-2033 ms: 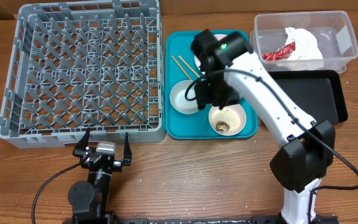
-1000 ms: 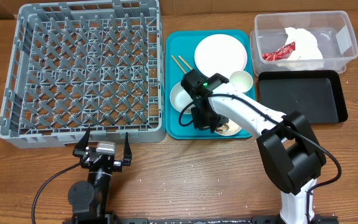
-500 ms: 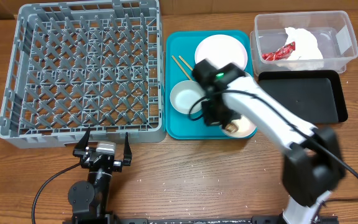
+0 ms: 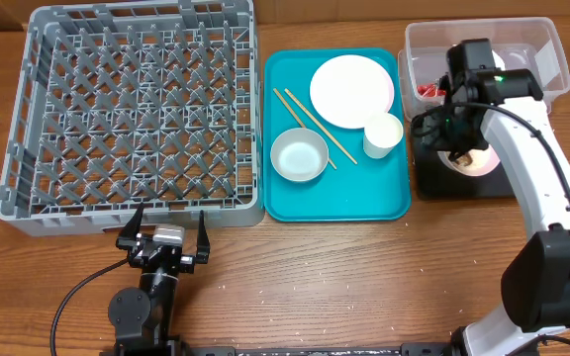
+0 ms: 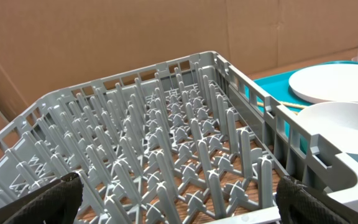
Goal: Sort waste into correct bins and load items into the dishwasher
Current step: 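Carry the bowl over the black tray and tip out the rice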
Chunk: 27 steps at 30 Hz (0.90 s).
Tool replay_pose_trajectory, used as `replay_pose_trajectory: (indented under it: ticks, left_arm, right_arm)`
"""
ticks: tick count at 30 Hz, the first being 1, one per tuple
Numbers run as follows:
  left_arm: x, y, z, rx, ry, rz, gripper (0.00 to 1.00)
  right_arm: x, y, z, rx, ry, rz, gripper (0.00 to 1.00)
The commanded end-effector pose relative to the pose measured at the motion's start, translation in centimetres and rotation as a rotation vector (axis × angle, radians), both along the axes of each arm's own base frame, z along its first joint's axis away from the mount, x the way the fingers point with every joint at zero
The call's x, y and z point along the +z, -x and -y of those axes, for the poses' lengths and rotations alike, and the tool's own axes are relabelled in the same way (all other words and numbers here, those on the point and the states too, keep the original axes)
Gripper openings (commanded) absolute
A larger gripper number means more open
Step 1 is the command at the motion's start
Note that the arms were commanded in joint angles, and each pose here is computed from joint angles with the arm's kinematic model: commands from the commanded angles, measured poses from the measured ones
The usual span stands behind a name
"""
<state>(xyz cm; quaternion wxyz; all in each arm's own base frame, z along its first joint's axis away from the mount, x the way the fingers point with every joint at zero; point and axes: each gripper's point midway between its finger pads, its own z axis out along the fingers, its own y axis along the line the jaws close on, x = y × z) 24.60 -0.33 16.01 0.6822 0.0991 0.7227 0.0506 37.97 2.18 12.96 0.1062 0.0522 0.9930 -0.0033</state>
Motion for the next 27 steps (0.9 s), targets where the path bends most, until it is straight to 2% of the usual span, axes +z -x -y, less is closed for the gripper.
replay_pose_trajectory:
  ticks: [1, 4, 6, 12, 18, 27]
  left_arm:
    - [-0.1, 0.0, 0.1, -0.001, -0.016, 0.003, 1.00]
    - [-0.1, 0.0, 0.1, -0.001, -0.016, 0.003, 1.00]
    - [-0.1, 0.0, 0.1, -0.001, -0.016, 0.003, 1.00]
    - [-0.1, 0.0, 0.1, -0.001, -0.016, 0.003, 1.00]
    - [-0.1, 0.0, 0.1, -0.001, -0.016, 0.003, 1.00]
    - [-0.1, 0.0, 0.1, -0.001, -0.016, 0.003, 1.00]
  right_arm:
    - [-0.8, 0.0, -0.3, 0.059, -0.016, 0.008, 0.04]
    - [-1.3, -0.1, -0.4, 0.056, -0.039, 0.014, 0.04]
    - [-1.1, -0.8, -1.1, 0.058, -0.119, 0.042, 0.04]
    - [1.4, -2.6, -1.5, 0.076, -0.487, 0.156, 0.04]
    - [2.4, -1.9, -0.2, 0.121, -0.729, 0.237, 0.04]
    - [1.4, -0.9, 2.2, 0.107, -0.958, 0.391, 0.04]
